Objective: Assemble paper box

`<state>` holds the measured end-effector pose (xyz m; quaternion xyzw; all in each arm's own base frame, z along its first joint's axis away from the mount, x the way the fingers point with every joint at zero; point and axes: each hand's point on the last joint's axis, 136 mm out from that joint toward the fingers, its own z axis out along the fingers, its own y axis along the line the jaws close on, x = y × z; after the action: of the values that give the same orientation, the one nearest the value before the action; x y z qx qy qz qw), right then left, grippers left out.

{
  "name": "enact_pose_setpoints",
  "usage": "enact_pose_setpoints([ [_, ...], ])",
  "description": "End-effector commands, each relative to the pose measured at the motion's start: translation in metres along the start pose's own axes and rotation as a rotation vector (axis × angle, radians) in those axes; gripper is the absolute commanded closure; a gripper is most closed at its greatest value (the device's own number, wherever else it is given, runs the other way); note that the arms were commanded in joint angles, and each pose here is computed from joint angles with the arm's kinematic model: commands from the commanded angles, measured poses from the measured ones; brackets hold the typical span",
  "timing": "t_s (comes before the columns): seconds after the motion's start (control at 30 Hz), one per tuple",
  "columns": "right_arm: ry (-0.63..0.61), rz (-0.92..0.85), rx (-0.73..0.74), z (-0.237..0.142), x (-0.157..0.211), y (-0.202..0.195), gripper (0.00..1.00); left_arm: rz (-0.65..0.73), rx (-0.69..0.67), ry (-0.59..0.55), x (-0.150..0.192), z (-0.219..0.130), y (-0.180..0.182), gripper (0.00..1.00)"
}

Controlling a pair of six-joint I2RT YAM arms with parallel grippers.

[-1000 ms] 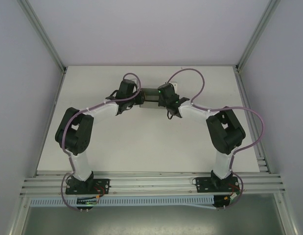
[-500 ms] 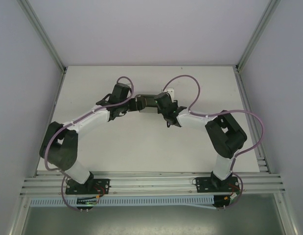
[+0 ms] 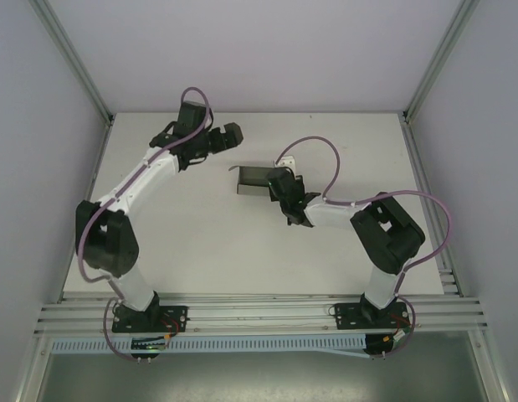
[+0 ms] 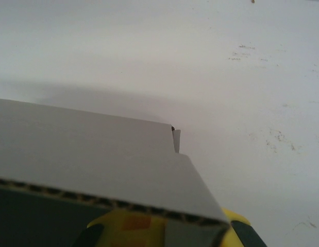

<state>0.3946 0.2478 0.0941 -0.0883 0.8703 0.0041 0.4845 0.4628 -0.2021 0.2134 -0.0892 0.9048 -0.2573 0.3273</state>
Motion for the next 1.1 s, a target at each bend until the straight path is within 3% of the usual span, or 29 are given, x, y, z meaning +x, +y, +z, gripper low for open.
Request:
enact_pose_setpoints([
  [0.0,0.096,-0.149,-0.052,0.001,0.04,0.007,1.0,-0.057,0.055,0.16,0.026,0.036,0.01,0.02],
  [0.13,0.089,-0.17,-0.056,0.002,0.043,0.01,1.0,-0.069,0.135,0.262,0.051,0.067,0.009,0.02],
  [0.3,0.09,-0.18,-0.057,0.002,0.049,0.009,1.0,-0.099,0.144,0.299,0.072,0.082,0.021,0.03],
  [0.4,0.089,-0.181,-0.06,0.0,0.051,0.01,1.0,-0.126,0.165,0.319,0.085,0.085,0.025,0.07],
  [0.5,0.091,-0.195,-0.058,-0.004,0.052,0.011,1.0,-0.141,0.179,0.339,0.097,0.087,0.03,0.17],
  [0.6,0.094,-0.207,-0.058,-0.009,0.052,0.013,0.99,-0.15,0.184,0.344,0.109,0.089,0.037,0.18],
  [0.73,0.098,-0.19,-0.064,-0.014,0.05,0.013,0.91,-0.16,0.187,0.363,0.12,0.093,0.043,0.25],
  [0.97,0.117,-0.158,-0.077,-0.026,0.056,0.008,0.65,-0.164,0.165,0.367,0.131,0.097,0.054,0.32],
  [1.07,0.13,-0.148,-0.079,-0.034,0.061,0.003,0.59,-0.161,0.158,0.378,0.137,0.101,0.058,0.35],
])
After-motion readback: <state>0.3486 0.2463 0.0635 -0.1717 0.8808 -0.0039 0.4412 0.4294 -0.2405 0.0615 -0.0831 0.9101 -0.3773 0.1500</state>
